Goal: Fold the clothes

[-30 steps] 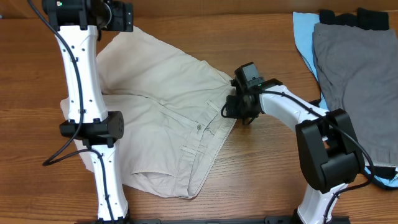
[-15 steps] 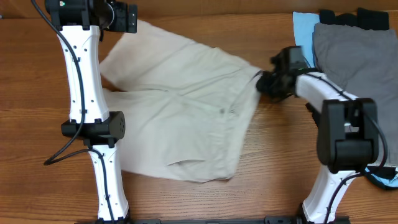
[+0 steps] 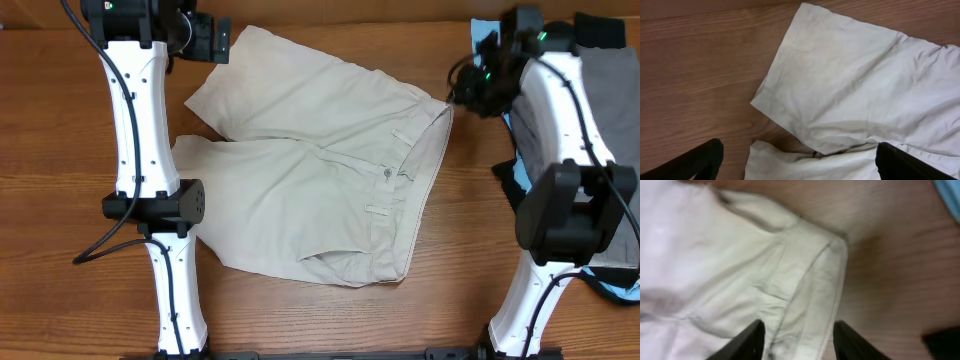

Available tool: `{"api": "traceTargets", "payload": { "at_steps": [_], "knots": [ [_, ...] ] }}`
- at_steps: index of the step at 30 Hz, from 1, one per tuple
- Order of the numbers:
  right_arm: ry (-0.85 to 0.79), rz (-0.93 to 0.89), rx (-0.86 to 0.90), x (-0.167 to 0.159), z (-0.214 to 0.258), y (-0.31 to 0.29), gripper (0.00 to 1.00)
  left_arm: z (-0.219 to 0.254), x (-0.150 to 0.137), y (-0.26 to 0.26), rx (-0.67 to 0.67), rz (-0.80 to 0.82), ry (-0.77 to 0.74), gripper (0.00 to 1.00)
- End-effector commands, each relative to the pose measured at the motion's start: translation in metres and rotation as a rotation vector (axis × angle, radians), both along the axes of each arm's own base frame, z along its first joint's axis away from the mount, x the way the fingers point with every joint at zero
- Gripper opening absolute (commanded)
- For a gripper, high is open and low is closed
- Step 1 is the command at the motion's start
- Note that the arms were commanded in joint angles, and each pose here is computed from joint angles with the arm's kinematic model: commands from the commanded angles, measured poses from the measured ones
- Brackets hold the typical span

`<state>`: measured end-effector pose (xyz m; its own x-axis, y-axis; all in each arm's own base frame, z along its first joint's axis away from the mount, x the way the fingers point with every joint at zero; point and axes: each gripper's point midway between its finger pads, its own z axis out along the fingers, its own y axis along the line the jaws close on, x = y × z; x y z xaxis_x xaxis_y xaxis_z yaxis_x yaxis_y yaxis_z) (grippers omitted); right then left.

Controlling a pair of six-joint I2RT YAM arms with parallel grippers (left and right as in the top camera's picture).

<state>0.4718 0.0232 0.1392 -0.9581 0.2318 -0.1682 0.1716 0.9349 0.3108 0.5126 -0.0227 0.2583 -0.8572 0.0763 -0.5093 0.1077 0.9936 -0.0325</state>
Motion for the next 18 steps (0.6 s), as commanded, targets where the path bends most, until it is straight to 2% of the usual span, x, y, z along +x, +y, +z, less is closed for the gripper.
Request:
{"api": "traceTargets", "payload": {
  "at_steps": [1, 6, 11, 15, 18],
  "knots": [
    [-0.073, 0.066, 0.038, -0.006, 0.058, 0.023, 0.49, 0.025, -0.009, -0.008, -0.046, -0.031, -0.050, 0.99],
    [-0.115, 0.129, 0.031, -0.055, 0.128, 0.054, 0.49, 0.084, -0.033, -0.013, -0.094, -0.017, -0.166, 1.00],
    [-0.164, 0.025, -0.070, -0.102, 0.174, 0.059, 0.50, 0.134, -0.064, -0.010, -0.095, -0.002, -0.272, 1.00],
    [-0.225, -0.068, -0.098, -0.141, 0.201, 0.067, 0.54, 0.147, -0.083, 0.007, -0.039, 0.085, -0.275, 1.00],
    [-0.225, -0.096, -0.120, -0.167, 0.202, 0.072, 0.57, 0.144, -0.099, 0.011, -0.047, 0.136, -0.228, 1.00]
  ]
}}
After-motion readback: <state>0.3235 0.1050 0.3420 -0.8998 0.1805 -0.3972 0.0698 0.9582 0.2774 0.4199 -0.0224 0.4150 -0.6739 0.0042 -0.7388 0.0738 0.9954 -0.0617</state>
